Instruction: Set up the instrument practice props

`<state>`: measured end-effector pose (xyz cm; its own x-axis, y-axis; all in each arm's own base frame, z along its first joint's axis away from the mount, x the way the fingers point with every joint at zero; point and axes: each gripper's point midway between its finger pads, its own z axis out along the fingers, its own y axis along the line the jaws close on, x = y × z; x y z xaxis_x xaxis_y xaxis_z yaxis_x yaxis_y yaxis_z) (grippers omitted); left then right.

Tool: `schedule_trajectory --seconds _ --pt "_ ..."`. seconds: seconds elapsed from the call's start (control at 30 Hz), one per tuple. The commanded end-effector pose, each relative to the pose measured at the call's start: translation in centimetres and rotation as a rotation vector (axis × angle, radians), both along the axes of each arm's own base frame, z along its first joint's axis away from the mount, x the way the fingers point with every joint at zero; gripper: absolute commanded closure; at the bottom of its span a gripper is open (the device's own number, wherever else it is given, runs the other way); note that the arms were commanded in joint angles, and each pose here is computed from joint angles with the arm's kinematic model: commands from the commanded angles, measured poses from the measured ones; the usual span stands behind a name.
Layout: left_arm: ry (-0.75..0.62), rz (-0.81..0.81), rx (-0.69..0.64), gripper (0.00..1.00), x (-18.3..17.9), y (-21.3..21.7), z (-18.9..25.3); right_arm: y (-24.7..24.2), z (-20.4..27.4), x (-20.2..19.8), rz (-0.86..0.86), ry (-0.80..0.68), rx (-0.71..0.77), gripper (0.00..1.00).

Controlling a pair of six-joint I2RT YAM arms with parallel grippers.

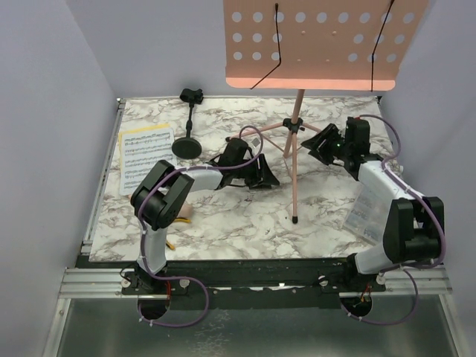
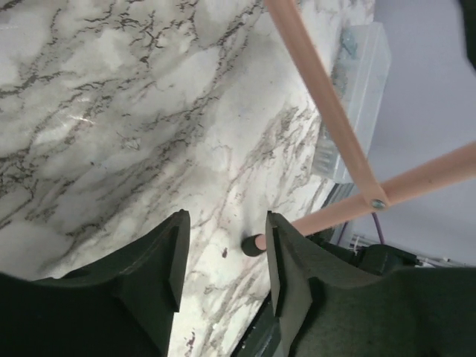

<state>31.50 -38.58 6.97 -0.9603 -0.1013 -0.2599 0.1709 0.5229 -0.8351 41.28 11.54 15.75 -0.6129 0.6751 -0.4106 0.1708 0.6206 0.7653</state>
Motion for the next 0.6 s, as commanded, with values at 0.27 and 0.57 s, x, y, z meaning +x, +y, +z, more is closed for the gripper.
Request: schedule_trajectory --seconds 0.27,0.57 --pt "-0.193 0.116 -0.072 0.31 2.4 3.2 6.7 -2.3 1.6 -4.4 0.174 -0.116 -0.352 0.17" --pt "-0.355 0.142 -0.058 0.23 2.4 4.9 10.0 -2.1 2.1 -7.5 0.197 -0.174 -0.351 0.07"
